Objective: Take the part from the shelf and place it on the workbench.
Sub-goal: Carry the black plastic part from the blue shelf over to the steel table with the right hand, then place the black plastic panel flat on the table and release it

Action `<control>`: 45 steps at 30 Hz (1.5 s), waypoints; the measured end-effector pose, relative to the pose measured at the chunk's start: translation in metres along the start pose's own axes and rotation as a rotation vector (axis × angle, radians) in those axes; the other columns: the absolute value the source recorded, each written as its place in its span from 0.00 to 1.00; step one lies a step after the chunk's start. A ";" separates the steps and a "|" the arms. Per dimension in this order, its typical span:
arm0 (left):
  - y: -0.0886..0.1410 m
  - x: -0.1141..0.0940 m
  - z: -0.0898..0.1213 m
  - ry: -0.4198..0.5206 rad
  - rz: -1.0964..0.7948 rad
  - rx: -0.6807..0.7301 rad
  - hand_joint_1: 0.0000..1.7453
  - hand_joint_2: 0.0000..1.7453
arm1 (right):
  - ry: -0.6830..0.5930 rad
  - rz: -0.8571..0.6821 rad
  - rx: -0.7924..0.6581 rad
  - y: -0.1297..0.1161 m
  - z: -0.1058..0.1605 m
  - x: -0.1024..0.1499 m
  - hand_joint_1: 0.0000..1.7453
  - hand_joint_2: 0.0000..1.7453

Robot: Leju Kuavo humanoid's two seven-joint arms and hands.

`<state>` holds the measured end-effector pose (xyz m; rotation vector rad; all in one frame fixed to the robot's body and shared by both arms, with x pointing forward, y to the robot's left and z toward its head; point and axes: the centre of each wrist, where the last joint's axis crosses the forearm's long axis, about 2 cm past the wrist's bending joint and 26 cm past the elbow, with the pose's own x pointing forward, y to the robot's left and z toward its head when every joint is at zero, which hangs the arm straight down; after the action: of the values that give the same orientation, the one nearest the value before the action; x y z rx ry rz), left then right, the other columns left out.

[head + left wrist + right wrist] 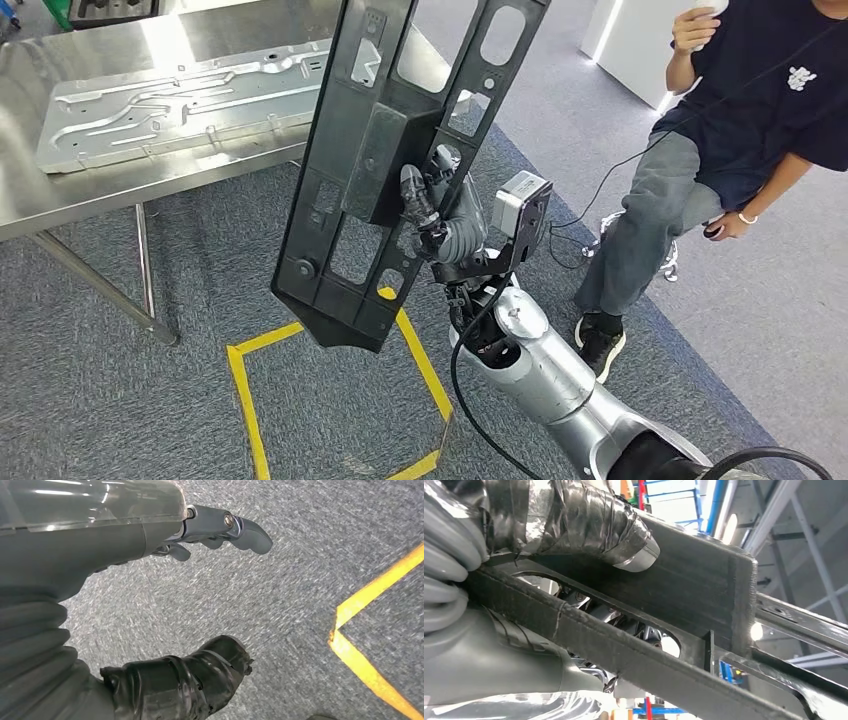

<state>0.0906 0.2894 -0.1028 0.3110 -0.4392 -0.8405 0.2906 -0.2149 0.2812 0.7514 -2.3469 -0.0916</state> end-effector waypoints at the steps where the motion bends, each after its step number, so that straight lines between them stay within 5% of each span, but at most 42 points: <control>1: 0.000 0.000 0.000 0.000 0.000 -0.001 0.00 1.00 | 0.000 0.001 -0.002 -0.001 0.000 0.000 1.00 1.00; 45: 0.000 0.001 0.000 0.004 0.000 -0.002 0.00 1.00 | -0.002 0.005 -0.012 -0.003 0.001 0.002 1.00 1.00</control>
<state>0.0916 0.2889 -0.1026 0.3103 -0.4346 -0.8401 0.2899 -0.2185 0.2806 0.7399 -2.3483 -0.1038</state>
